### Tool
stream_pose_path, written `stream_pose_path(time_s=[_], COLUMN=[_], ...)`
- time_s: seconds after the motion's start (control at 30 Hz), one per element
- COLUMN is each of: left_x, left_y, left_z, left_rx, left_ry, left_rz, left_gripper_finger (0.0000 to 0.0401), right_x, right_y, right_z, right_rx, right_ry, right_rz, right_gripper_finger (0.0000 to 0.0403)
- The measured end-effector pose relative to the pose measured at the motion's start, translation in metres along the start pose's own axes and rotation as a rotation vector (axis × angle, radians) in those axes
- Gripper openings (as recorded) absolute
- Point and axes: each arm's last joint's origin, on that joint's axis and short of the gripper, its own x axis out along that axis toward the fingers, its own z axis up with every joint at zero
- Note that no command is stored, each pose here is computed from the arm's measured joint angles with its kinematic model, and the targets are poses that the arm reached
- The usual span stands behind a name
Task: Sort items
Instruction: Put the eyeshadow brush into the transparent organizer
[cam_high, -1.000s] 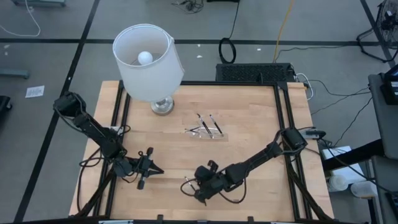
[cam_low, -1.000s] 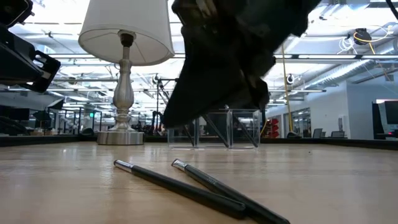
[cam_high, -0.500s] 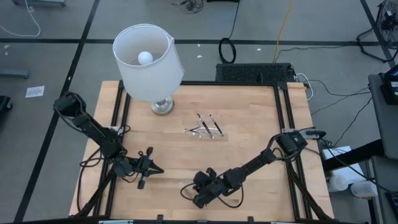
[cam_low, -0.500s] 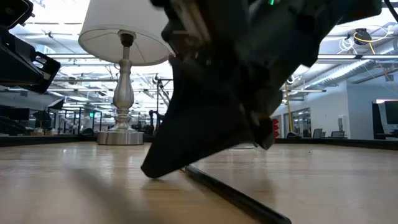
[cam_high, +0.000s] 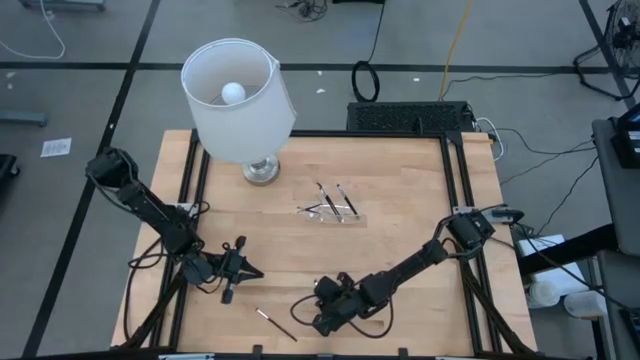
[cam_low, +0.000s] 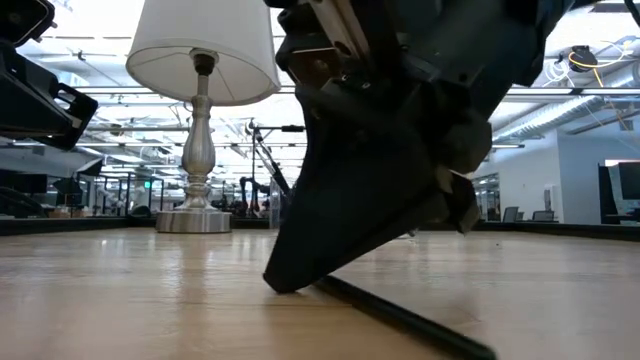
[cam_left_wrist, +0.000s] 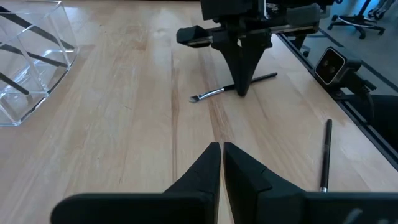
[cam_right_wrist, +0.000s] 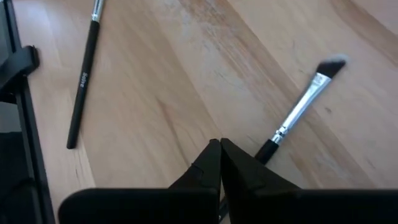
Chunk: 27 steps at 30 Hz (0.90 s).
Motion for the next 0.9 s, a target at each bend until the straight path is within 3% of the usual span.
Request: stream_pose_path(time_s=[0.33,0.6,0.9], left_x=[0.000,0.000,0.000], left_y=[0.000,0.000,0.000], left_z=[0.000,0.000,-0.001], left_rx=[0.000,0.001,0.012], left_ry=[0.001,0.002,0.006], left_rz=[0.000,0.000,0.003], left_gripper_finger=[0.0026,0.0026,0.0026], right_x=[0.001,-0.009,-0.033], right_y=[-0.020,-0.026,-0.008], right_z=[-0.005,-0.002,0.019], right_rx=[-0.049,-0.112,-0.257], right_ry=[0.164,0.179,0.043], right_rz=[-0.141,-0.201,-0.035], right_gripper_finger=[0.0000,0.0000,0.0000])
